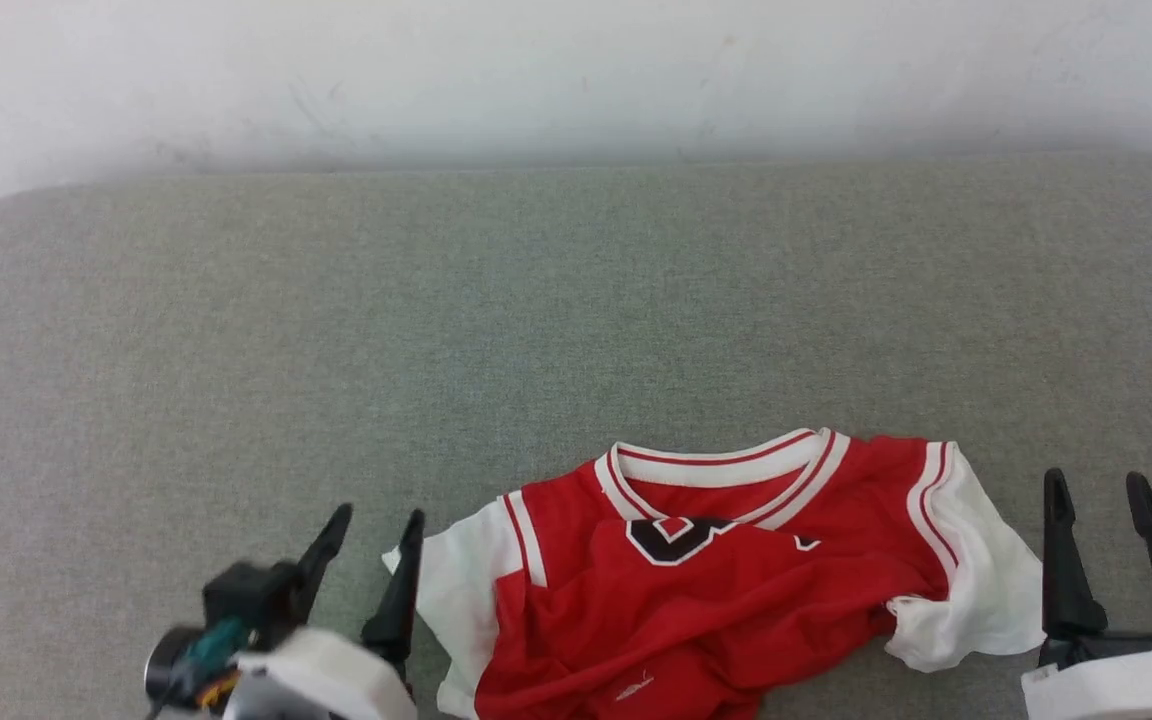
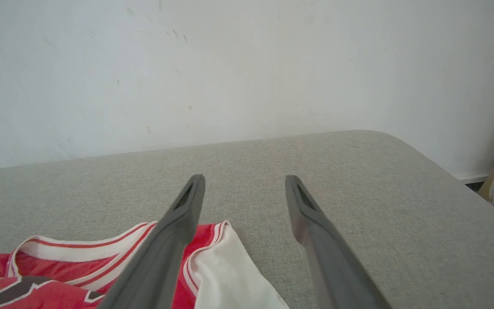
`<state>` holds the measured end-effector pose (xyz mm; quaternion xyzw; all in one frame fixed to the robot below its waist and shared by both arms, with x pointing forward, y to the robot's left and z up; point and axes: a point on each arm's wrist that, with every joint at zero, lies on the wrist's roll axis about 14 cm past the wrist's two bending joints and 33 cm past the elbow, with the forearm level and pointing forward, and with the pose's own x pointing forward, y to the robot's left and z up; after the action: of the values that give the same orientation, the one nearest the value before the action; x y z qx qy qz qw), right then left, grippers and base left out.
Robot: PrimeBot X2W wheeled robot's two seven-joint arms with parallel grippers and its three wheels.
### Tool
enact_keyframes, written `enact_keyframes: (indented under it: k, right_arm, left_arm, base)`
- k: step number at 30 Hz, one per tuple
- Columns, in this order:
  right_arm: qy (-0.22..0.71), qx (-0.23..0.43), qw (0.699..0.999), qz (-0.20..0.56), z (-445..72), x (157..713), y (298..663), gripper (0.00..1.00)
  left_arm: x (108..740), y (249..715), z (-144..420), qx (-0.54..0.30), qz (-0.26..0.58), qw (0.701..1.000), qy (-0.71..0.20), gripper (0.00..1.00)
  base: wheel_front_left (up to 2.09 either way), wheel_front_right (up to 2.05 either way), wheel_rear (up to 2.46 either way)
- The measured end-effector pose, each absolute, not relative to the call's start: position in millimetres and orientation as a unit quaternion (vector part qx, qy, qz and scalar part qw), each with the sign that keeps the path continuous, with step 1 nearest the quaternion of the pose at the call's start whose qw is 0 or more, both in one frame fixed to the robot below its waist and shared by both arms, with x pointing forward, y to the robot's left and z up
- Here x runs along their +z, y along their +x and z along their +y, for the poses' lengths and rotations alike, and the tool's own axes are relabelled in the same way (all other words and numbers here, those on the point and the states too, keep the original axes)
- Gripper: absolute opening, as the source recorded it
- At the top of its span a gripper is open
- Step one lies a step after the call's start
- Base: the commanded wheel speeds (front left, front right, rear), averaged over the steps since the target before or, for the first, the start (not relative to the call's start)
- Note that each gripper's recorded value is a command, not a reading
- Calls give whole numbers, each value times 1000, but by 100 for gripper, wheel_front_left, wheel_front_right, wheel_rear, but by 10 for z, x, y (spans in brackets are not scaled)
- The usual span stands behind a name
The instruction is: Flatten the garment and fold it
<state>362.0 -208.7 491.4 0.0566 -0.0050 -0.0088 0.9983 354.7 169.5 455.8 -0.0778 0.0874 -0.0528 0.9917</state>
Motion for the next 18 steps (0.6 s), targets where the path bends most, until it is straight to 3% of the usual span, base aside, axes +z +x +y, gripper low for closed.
enact_keyframes:
  k: [8,18]
  right_arm:
    - [64,7,998,15,-1967,4793,3705,100]
    - [69,4,997,33,-1969,4669,3734,100]
  left_arm:
    - [4126,3599,1689,-115,274,955,8,100]
    - [3865,3430,1500,-153,406,901,-30,100]
  base:
    - [0,0,0]
    - [0,0,0]
